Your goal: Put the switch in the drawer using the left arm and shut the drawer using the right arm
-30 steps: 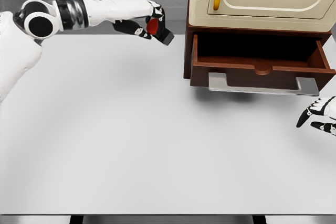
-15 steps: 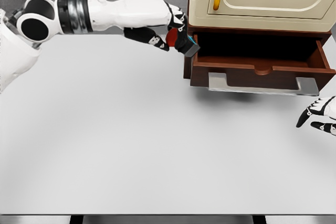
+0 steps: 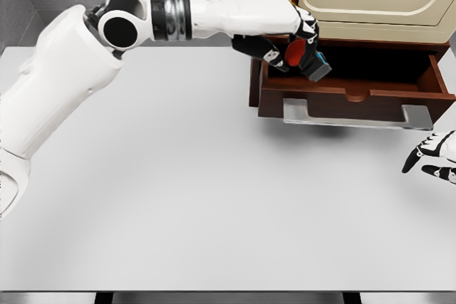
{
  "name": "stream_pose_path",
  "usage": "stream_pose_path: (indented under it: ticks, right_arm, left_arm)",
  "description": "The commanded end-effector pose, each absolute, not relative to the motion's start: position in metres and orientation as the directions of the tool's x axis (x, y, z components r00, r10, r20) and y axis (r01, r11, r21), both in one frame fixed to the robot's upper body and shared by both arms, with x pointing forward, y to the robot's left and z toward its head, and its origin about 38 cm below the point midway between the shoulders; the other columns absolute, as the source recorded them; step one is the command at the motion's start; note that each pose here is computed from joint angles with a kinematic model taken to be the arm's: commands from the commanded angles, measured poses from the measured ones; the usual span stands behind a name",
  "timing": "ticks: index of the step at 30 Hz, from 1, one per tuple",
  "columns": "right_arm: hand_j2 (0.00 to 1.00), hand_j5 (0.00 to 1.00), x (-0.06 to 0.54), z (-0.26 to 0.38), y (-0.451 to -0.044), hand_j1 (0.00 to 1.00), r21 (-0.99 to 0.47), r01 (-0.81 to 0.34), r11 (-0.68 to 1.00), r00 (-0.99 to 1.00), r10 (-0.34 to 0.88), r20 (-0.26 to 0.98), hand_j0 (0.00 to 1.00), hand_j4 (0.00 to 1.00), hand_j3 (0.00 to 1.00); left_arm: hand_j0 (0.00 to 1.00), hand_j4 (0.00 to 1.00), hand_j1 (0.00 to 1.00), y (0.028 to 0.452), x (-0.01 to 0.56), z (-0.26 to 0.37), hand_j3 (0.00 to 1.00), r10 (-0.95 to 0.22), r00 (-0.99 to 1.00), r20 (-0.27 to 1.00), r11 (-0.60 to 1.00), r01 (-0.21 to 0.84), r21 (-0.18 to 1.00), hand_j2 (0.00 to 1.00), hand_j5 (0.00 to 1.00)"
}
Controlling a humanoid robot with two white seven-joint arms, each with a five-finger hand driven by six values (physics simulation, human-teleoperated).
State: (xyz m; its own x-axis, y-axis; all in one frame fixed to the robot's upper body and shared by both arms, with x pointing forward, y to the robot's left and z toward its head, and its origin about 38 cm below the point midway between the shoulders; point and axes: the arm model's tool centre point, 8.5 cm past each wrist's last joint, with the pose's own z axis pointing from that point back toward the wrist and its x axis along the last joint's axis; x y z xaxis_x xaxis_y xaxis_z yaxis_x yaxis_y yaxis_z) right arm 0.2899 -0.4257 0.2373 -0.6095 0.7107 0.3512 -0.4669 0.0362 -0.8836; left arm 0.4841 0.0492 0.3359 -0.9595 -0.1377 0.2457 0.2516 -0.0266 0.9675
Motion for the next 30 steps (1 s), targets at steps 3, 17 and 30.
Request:
stream_pose_path:
  ticks: [3, 17, 30]
  right_arm:
    - [0.51, 0.51, 0.290, 0.238, -0.426, 0.51, -0.883, -0.468, 0.043, -0.608, 0.710, 0.357, 0.51, 0.51, 0.51]
    - [0.49, 0.49, 0.290, 0.238, -0.426, 0.49, -0.883, -0.468, 0.043, -0.608, 0.710, 0.357, 0.49, 0.49, 0.49]
    - [0.49, 0.49, 0.291, 0.239, -0.426, 0.49, -0.884, -0.465, 0.041, -0.609, 0.710, 0.354, 0.49, 0.49, 0.49]
  left_arm:
    - [0.34, 0.34, 0.34, 0.051, 0.499, 0.325, 0.34, -0.181, -0.937, 0.298, -0.002, 0.303, 0.953, 0.34, 0.34]
    - [0.91, 0.91, 0.91, 0.049, 0.498, 0.331, 0.91, -0.167, -0.938, 0.305, 0.026, 0.305, 0.952, 0.91, 0.91]
    - [1.00, 1.00, 1.00, 0.072, 0.417, 0.384, 1.00, 0.059, -0.983, 0.173, 0.026, 0.175, 0.984, 1.00, 1.00]
